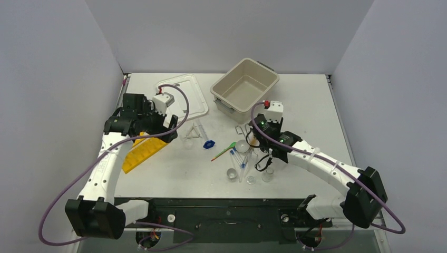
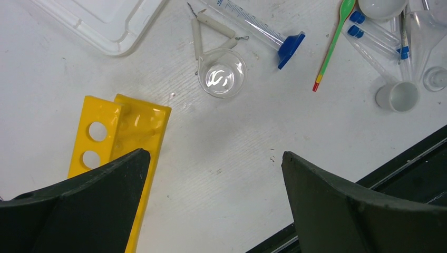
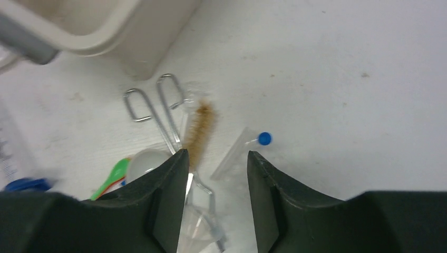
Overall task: Organize the chemistry lab equipment
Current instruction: Insert the test tube into the slot of the test tube rack, then pick up the chemistry item at the center of the board.
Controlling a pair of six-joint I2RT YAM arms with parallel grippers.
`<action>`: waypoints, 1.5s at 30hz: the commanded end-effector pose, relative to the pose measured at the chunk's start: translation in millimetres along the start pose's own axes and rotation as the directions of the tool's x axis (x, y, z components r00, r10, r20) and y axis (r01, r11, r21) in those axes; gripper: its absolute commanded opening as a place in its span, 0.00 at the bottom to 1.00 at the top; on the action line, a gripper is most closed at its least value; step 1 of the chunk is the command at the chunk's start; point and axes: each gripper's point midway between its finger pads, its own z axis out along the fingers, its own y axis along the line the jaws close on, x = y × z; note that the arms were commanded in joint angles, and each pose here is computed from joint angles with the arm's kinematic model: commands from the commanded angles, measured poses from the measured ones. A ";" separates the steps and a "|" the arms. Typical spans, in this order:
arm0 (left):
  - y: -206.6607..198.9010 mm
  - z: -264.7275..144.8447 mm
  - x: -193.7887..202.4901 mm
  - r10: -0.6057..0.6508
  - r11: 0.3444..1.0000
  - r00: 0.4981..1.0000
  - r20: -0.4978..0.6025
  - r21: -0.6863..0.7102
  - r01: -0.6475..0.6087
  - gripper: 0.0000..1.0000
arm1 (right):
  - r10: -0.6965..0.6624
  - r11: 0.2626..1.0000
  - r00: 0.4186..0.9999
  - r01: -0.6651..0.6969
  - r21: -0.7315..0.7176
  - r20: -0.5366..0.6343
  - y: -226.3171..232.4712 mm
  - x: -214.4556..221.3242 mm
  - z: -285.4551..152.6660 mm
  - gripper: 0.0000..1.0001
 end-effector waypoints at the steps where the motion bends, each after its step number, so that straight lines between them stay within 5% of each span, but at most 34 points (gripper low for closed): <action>1: -8.8 -19.0 -6.6 0.022 0.999 0.999 0.045 0.028 -0.024 0.97 | -0.052 0.967 0.999 0.048 -0.249 -0.009 61.8 -12.6 -34.4 0.36; 6: -6.9 -24.5 2.7 0.002 1.000 0.999 0.036 0.025 -0.003 0.97 | -0.192 0.873 0.977 0.126 -0.471 -0.094 129.2 21.0 -50.8 0.27; 13: -11.3 -34.1 0.9 -0.018 1.000 0.998 0.055 0.026 0.017 0.97 | -0.371 0.821 0.912 0.235 -0.521 -0.173 166.5 95.0 -42.7 0.24; 21: -12.6 -37.3 6.2 -0.022 1.000 0.999 0.039 0.020 0.021 0.97 | -0.408 0.826 0.891 0.266 -0.496 -0.201 165.1 124.5 -27.9 0.26; 30: -13.5 -40.5 5.0 -0.005 1.000 0.999 0.048 0.018 0.004 0.97 | -0.422 0.848 0.883 0.304 -0.435 -0.205 151.4 134.0 -11.7 0.42; 45: -9.5 -35.9 8.7 -0.005 1.000 0.999 0.034 0.006 0.004 0.97 | -0.405 0.867 0.875 0.275 -0.416 -0.266 134.6 152.4 4.4 0.39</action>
